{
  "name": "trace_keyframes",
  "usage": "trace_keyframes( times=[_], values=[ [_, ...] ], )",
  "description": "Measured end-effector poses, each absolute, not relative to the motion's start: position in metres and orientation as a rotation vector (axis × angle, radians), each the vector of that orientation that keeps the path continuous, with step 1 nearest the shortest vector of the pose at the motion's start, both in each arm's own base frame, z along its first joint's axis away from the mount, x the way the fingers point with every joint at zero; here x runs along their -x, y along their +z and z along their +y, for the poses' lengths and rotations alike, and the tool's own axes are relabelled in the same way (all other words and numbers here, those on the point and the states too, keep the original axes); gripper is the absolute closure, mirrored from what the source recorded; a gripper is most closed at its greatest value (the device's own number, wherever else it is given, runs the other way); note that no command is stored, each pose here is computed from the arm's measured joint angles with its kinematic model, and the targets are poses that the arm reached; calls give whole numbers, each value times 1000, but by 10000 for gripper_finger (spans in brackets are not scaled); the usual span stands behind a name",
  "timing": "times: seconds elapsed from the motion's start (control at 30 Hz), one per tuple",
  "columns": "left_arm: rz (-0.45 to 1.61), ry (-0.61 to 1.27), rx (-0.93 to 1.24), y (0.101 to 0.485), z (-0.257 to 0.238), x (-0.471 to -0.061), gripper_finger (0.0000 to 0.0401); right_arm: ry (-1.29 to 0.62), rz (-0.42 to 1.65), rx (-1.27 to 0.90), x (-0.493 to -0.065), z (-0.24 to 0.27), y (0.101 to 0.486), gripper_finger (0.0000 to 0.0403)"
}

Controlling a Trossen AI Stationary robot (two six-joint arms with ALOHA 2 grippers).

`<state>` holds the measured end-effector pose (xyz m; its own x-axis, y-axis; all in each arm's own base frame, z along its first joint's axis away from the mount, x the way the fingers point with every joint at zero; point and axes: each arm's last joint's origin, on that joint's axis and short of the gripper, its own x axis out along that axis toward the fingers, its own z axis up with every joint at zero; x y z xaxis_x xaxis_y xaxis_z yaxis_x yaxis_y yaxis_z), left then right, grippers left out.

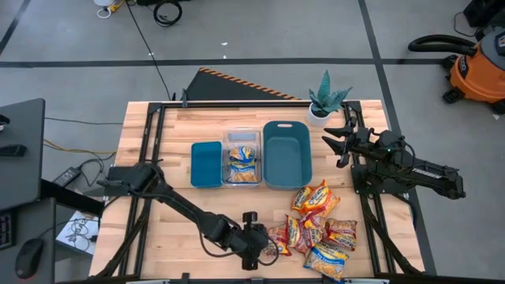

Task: Sort Maruchan noodles
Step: Put the red noodle pack into the right blue bin

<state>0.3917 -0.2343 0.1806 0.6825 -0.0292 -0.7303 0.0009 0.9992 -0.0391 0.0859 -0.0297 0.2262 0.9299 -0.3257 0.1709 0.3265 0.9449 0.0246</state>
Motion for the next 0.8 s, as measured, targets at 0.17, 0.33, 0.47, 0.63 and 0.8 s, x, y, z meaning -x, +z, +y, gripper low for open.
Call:
trace_keyframes(
  times=[0.17, 0.33, 0.47, 0.63, 0.8],
  values=[
    [827, -15, 31, 169, -236, -394, 229, -334, -174, 4, -86, -30, 226, 250],
    [834, -9, 29, 161, -237, -396, 229, -335, -174, 4, -86, -30, 226, 250],
    [833, 3, 30, 157, -237, -398, 229, -331, -174, 4, -86, -30, 226, 250],
    [836, 5, 30, 157, -236, -398, 241, -334, -175, 4, -86, -30, 226, 250],
    [836, 4, 31, 157, -236, -398, 278, -334, -174, 4, -86, -30, 226, 250]
  ],
)
